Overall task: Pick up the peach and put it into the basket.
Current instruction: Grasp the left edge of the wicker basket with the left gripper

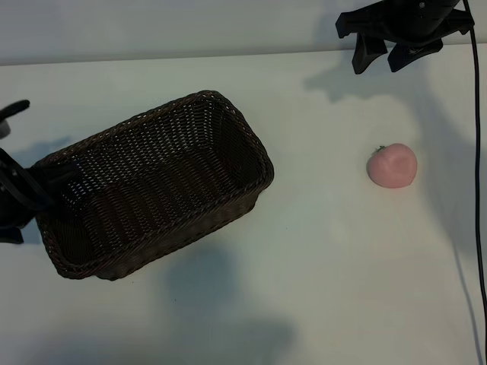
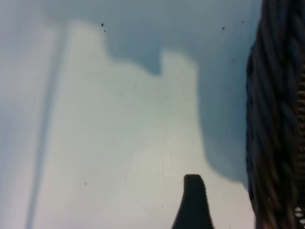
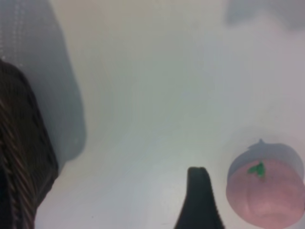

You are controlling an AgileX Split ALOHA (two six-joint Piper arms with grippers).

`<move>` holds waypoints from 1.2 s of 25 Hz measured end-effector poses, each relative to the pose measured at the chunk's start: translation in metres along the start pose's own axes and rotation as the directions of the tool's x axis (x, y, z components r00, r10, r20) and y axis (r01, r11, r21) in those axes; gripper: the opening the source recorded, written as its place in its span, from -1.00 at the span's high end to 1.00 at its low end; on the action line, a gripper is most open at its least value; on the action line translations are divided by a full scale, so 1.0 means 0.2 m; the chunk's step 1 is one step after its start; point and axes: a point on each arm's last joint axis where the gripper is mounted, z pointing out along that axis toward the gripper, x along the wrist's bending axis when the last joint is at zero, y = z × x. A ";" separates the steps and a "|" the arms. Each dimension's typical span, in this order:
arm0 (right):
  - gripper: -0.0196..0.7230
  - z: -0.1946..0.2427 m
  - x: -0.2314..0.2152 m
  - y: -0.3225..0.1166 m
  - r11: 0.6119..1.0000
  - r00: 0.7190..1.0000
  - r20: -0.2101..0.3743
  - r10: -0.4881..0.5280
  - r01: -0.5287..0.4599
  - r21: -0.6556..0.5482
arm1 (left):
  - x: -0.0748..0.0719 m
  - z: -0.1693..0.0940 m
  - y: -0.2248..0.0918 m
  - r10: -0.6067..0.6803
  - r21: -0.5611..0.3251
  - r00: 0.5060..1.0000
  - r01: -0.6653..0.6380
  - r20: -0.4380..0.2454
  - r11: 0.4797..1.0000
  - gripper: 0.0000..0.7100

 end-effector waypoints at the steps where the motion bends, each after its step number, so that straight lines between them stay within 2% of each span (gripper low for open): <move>1: -0.44 0.00 0.00 0.00 1.000 1.000 0.000 0.000 0.000 0.000 | 0.00 0.03 0.00 0.000 0.006 1.000 0.000 -0.004 1.000 -0.59; 6: -0.44 0.00 0.00 0.00 1.000 1.000 0.001 0.000 0.000 0.000 | -0.01 0.13 -0.01 -0.020 0.016 1.000 0.019 0.008 1.000 -0.59; 13: -0.44 0.00 0.00 0.00 1.000 1.000 0.001 0.000 0.000 0.000 | -0.04 0.20 0.00 -0.009 0.036 0.999 0.007 0.053 0.999 -0.55; 23: -0.44 0.00 0.00 0.00 1.000 1.000 0.001 -0.003 0.003 0.006 | -0.04 0.26 0.00 0.002 0.063 0.999 -0.005 0.051 0.998 -0.10; 28: -0.44 0.00 0.00 0.00 1.000 1.000 0.001 -0.003 0.003 0.008 | -0.04 0.27 0.00 -0.003 0.065 0.998 0.000 0.056 0.998 0.33; 30: -0.44 0.00 0.00 0.00 1.000 1.000 0.001 -0.003 0.003 0.008 | -0.05 0.27 0.00 0.001 0.060 0.998 -0.005 0.063 0.998 0.37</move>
